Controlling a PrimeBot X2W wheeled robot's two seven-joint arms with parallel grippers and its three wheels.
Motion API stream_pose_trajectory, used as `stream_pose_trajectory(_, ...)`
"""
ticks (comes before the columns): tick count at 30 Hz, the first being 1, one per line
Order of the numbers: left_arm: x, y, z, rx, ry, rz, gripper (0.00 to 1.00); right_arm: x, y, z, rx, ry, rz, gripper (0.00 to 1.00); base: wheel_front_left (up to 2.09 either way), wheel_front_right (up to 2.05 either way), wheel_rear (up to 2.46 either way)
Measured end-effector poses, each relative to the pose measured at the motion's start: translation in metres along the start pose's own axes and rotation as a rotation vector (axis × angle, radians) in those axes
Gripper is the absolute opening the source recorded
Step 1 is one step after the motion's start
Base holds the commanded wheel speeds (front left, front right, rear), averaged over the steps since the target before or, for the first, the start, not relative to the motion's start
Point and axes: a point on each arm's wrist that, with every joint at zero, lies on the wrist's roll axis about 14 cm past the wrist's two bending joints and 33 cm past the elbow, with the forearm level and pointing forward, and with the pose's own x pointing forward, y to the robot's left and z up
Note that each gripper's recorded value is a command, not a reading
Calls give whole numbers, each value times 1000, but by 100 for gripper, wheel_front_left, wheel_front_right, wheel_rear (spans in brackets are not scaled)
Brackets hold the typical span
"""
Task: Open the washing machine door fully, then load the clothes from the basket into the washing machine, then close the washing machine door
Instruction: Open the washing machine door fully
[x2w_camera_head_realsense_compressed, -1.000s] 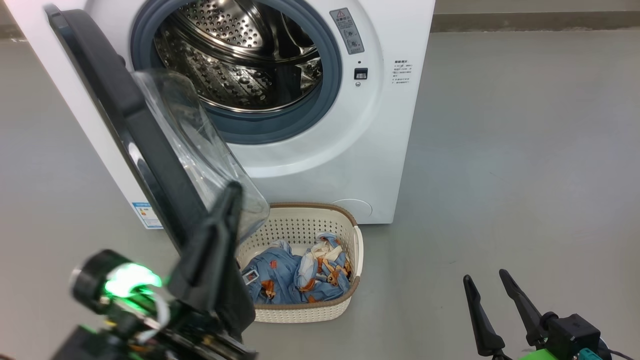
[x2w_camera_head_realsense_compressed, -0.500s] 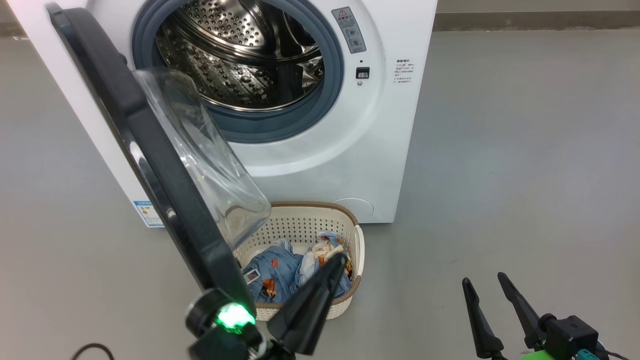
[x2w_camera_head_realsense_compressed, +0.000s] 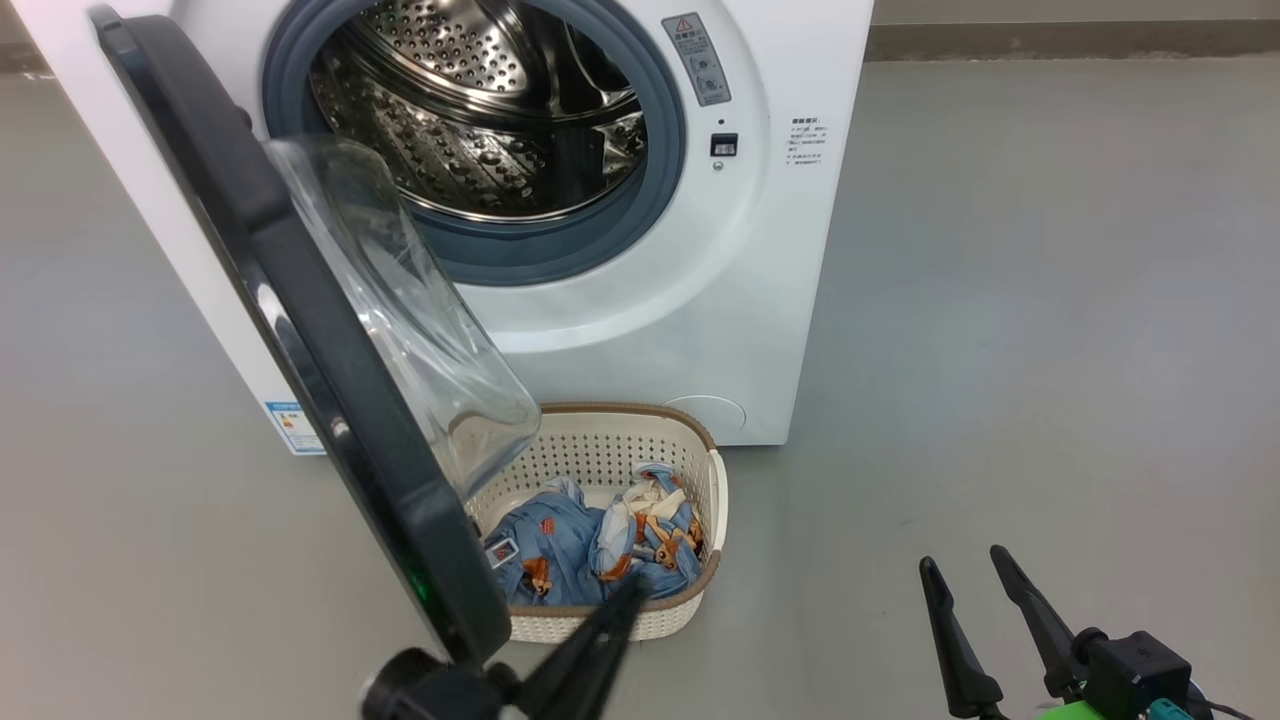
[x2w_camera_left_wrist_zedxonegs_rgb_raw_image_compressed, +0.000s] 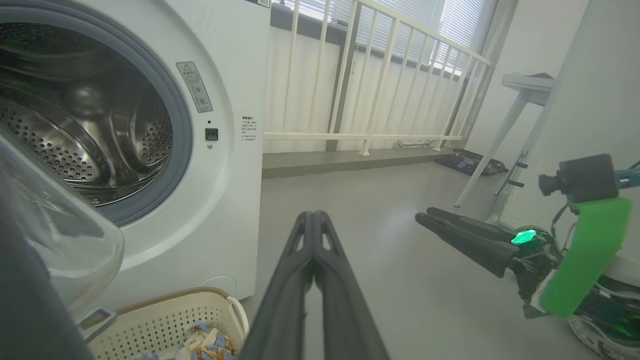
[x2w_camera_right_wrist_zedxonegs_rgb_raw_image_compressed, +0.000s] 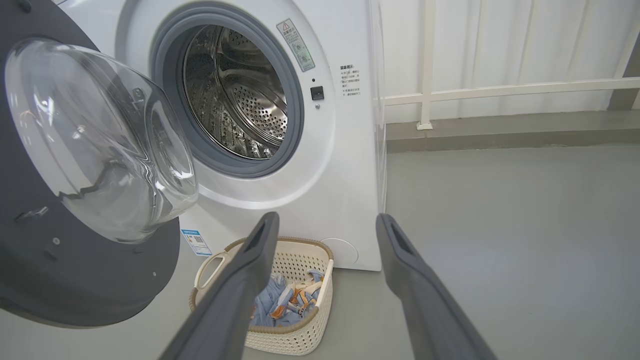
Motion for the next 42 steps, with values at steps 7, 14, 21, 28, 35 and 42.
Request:
stream_pose_trajectory(7, -6, 29, -9, 10, 32, 88, 0, -1, 1, -2, 2, 6, 1, 100, 0, 0, 0)
stream_pose_trajectory(14, -7, 40, -22, 9, 71, 120, 0, -4, -3, -4, 16, 10, -13, 100, 0, 0, 0)
stream_pose_trajectory(21, -3, 53, -28, 15, 91, 145, 0, -5, -6, -5, 17, 15, -24, 100, 0, 0, 0)
stream_pose_trajectory(28, -2, 65, -28, 10, 88, 184, 0, -5, -7, -7, 20, 21, -28, 100, 0, 0, 0)
stream_pose_trajectory(35, -8, 80, -28, 12, 85, 244, 0, -3, -4, -11, 38, 32, -18, 100, 0, 0, 0)
stream_pose_trajectory(42, -10, 85, -22, 21, 65, 276, 0, 2, 3, -20, 53, 57, 3, 100, 0, 0, 0)
